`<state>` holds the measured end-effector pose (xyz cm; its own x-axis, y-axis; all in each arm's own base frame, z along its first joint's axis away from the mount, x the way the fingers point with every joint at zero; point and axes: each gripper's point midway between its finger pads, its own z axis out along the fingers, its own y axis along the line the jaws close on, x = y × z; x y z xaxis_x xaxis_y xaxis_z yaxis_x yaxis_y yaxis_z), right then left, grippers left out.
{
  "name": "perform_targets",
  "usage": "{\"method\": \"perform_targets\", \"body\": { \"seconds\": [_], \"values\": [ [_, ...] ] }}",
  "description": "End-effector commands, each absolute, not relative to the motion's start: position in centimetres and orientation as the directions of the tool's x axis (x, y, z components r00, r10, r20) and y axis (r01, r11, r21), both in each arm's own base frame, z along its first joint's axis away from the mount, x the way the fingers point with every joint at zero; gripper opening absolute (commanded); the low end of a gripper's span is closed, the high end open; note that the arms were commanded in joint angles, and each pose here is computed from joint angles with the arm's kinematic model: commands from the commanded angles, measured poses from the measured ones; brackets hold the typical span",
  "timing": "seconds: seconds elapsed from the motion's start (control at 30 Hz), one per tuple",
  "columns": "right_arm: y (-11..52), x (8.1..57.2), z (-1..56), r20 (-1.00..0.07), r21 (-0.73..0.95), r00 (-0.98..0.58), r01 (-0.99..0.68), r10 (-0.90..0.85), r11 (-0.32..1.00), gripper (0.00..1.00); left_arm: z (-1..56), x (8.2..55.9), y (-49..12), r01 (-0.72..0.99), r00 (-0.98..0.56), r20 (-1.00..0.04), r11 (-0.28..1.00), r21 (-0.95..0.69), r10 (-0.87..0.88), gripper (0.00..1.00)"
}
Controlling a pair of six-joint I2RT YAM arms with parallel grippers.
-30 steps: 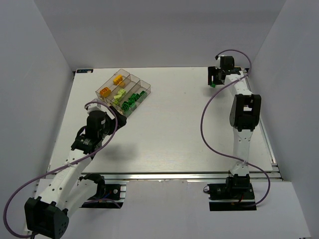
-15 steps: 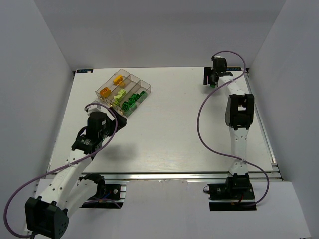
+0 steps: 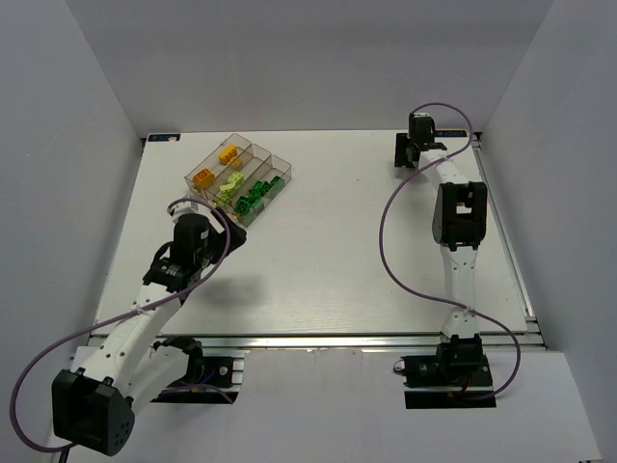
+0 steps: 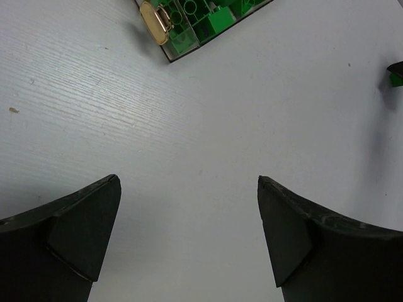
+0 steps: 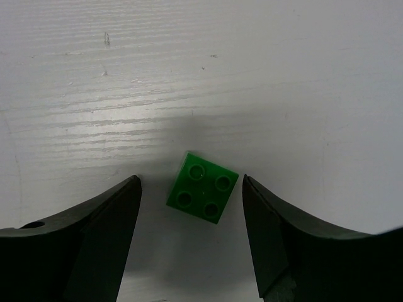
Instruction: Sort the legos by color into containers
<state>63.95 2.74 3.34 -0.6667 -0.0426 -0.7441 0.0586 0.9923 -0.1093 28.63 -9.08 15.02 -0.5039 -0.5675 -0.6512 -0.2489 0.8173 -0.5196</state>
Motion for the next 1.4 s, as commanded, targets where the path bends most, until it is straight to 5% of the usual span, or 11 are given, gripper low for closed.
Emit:
{"method": "perform_targets", "body": {
  "seconds": [0.0, 0.53, 0.9, 1.13, 1.37],
  "values": [
    [2.2, 65.4, 5.0, -0.786, -0.115, -0.617, 0.09, -0.035, 0.989, 0.7, 16.0, 29.3, -9.1, -0.239, -0.477, -0.661, 0.809, -0.536, -0.579, 0.98],
    [3.2, 65.1, 5.6, -0.782, -0.079, -0.622, 0.047, -0.033, 0.996, 0.46, 16.0, 29.3, -9.1, -0.24, -0.476, -0.661, 0.809, -0.537, -0.58, 0.98],
    [11.0, 62.5, 16.5, -0.893, 0.107, -0.447, -0.338, -0.06, 0.935, 0.0, 16.8, 29.0, -8.6, -0.235, -0.443, -0.68, 0.808, -0.54, -0.583, 0.98],
    [23.8, 53.6, 21.3, -0.922, 0.25, -0.372, -0.785, -0.108, 0.567, 0.0, 17.9, 28.9, -8.1, -0.228, -0.411, -0.703, 0.812, -0.538, -0.581, 0.98],
    [34.0, 46.8, 23.1, -0.951, 0.202, -0.252, -0.944, -0.178, 0.259, 0.0, 18.8, 28.3, -7.4, -0.229, -0.388, -0.722, 0.819, -0.526, -0.572, 0.98]
  ]
}}
